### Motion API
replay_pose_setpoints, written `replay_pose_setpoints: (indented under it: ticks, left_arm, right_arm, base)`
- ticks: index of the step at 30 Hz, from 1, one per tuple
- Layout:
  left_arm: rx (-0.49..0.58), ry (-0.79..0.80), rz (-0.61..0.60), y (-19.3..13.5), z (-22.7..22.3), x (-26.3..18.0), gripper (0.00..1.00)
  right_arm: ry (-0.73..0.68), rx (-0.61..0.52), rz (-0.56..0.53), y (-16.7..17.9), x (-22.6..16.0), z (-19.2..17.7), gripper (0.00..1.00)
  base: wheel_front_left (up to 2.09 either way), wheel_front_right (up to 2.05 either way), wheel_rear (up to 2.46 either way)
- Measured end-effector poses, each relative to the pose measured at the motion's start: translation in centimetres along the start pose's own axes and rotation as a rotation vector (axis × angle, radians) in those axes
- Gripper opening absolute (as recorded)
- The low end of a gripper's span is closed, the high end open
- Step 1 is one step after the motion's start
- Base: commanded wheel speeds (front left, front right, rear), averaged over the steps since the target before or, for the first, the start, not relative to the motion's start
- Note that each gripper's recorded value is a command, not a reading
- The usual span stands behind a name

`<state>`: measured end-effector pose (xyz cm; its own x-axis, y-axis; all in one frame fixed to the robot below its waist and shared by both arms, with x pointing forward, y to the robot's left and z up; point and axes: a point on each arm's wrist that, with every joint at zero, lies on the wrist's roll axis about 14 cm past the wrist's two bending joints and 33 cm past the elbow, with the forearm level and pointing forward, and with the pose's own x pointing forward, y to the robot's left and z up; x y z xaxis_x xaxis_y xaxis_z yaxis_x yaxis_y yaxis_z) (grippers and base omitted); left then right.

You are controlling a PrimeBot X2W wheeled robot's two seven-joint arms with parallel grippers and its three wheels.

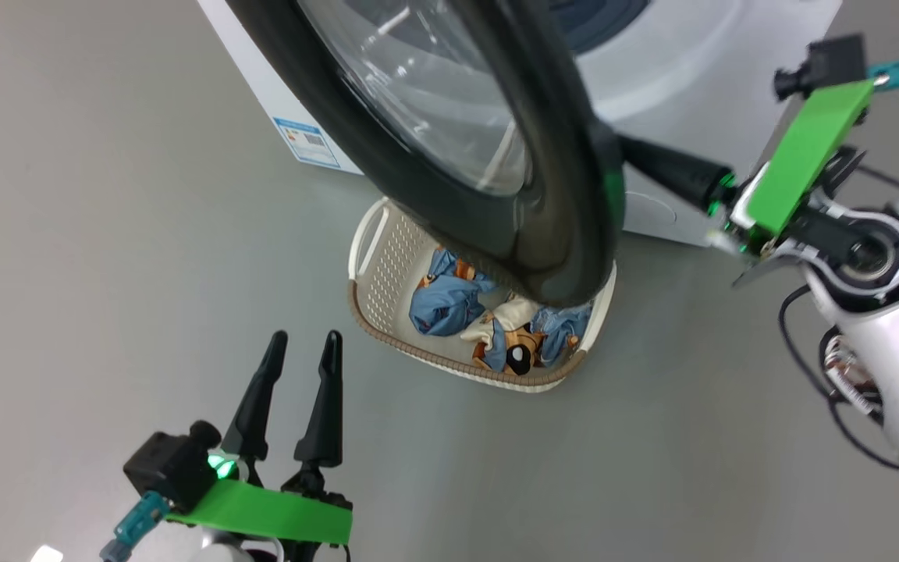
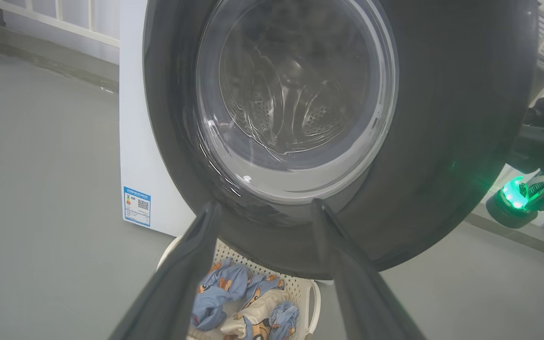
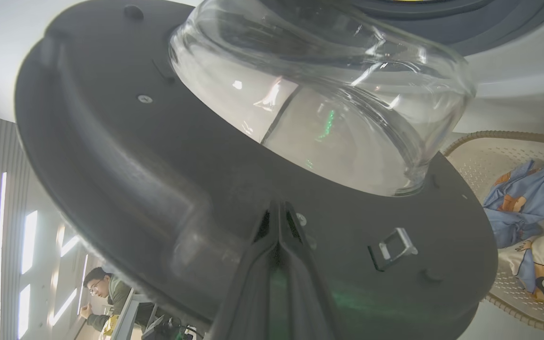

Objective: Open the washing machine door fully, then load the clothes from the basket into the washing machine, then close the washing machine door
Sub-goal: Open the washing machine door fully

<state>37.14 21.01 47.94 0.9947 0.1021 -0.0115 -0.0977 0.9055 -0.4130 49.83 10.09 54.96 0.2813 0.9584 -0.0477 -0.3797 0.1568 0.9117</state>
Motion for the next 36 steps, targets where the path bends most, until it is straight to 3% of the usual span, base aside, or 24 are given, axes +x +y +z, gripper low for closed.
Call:
replay_pose_setpoints:
  ticks: [27,36]
  left_arm:
    - [0.035,-0.05,0.068,1.9,1.8,-3.7,1.0]
    - [0.034,-0.065,0.074,2.1,2.3,-4.1,1.0]
  right_arm:
    - [0.226,0.065,0.126,5.1,3.5,-9.8,0.0]
    - [0.248,0.068,0.135,5.9,3.8,-11.1,0.0]
  base:
    - [0.0,0.0,0.0]
    - [0.0,0.0,0.0]
